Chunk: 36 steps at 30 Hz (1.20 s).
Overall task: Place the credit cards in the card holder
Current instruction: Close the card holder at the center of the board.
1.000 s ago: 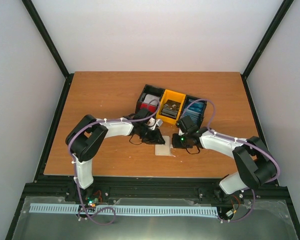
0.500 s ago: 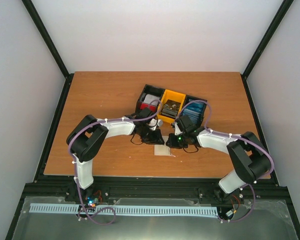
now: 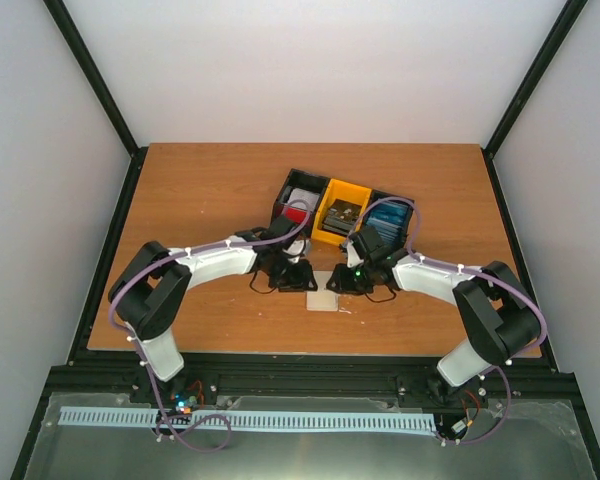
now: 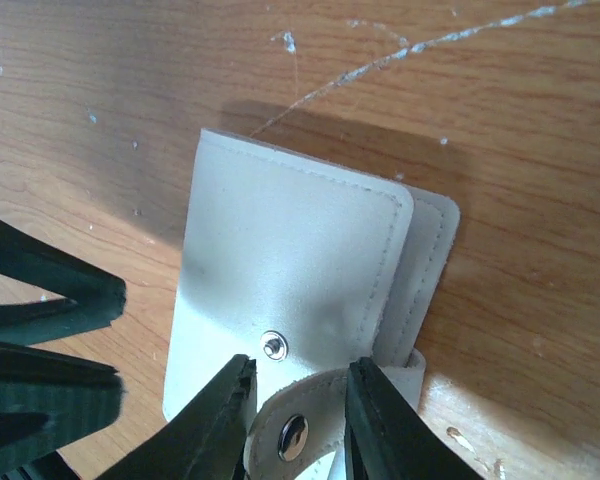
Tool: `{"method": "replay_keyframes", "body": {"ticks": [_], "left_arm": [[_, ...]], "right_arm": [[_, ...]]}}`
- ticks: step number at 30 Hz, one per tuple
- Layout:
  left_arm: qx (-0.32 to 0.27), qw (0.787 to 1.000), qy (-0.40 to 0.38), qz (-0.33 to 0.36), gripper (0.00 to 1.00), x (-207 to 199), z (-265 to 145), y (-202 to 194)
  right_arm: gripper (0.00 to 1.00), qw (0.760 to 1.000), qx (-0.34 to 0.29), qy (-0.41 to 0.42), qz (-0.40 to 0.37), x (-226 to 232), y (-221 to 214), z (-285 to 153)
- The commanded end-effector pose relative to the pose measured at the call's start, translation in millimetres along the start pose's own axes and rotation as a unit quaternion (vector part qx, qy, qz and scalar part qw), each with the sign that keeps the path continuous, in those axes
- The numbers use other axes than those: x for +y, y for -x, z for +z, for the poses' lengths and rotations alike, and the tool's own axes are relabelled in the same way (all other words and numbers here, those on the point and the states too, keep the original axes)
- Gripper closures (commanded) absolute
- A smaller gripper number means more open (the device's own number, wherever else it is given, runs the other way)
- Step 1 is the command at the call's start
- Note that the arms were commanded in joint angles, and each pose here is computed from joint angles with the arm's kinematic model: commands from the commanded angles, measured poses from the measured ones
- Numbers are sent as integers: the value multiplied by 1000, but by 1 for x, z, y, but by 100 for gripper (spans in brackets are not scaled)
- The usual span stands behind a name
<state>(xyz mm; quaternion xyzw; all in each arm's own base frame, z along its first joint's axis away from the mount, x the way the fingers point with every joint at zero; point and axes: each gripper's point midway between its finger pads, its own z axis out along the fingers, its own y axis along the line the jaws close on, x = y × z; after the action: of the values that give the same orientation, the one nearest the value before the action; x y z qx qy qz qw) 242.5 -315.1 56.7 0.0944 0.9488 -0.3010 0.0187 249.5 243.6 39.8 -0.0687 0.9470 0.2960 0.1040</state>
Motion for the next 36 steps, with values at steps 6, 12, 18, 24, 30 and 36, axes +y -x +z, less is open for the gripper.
{"method": "replay_keyframes", "body": {"ticks": [6, 12, 18, 24, 30, 36], "left_arm": [[15, 1000, -2, -17, 58, 10, 16, -10], [14, 999, -1, -30, 60, 16, 21, -13], [30, 998, 29, -56, 62, 35, 33, -21], [26, 993, 82, -82, 61, 55, 31, -24], [37, 990, 101, -88, 63, 64, 35, -29], [37, 987, 135, -83, 67, 74, 39, -28]], "right_arm": [[64, 1000, 8, -12, 24, 6, 7, -6], [63, 998, 1, -40, 45, 7, 6, -16], [66, 997, -31, -53, 55, 4, 11, -26], [84, 995, -35, -52, 78, -1, 5, -24], [86, 994, -29, -52, 92, -2, 5, -19], [87, 994, -13, -21, 102, 4, 1, -8]]}}
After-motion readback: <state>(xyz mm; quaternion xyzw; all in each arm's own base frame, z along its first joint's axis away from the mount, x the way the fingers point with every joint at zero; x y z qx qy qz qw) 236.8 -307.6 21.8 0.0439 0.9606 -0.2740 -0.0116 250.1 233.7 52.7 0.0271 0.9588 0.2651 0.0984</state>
